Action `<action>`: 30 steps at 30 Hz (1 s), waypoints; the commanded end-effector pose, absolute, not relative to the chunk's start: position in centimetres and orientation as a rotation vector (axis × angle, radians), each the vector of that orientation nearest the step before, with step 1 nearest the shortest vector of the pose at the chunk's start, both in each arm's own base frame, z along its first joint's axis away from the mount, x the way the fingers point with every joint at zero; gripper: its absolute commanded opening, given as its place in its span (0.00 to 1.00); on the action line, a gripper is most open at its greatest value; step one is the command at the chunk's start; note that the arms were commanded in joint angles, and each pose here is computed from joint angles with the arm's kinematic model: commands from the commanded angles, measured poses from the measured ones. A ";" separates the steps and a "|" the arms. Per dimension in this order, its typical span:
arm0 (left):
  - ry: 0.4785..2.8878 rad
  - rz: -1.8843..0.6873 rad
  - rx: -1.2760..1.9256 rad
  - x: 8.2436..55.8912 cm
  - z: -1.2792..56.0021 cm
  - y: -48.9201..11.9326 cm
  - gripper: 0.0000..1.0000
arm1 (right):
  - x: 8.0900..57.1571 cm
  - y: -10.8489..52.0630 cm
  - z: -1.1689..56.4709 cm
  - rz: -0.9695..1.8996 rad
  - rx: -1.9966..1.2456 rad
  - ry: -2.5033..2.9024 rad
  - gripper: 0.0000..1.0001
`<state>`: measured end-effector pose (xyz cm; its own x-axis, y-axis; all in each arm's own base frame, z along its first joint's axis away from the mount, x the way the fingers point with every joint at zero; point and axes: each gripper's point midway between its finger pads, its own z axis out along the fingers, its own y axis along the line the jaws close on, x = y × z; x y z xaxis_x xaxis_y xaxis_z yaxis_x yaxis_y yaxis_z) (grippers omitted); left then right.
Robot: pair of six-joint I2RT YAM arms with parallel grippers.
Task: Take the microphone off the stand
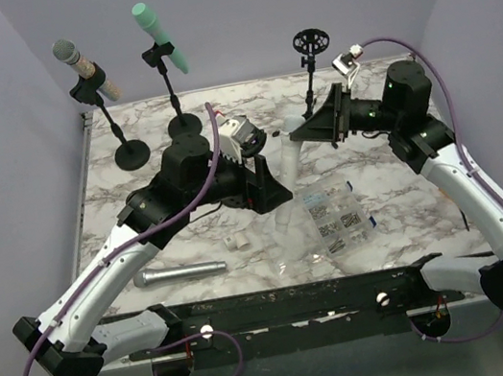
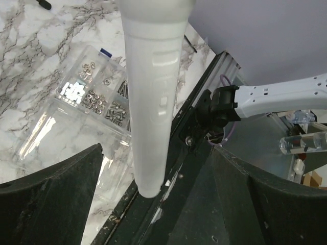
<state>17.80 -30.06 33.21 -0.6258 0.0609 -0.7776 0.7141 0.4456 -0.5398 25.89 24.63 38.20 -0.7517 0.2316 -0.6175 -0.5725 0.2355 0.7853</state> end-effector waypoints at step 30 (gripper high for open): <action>2.093 -0.841 0.516 17.7 27.5 -23.9 0.00 | 27.8 24.1 35.2 1.244 -0.132 1.925 1.00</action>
<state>17.36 -28.71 29.14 -0.5916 0.0836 -0.8019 0.7008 0.5451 -0.4602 24.95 26.79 34.81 -0.7812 0.2228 -0.5832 -0.5244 0.2729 0.8066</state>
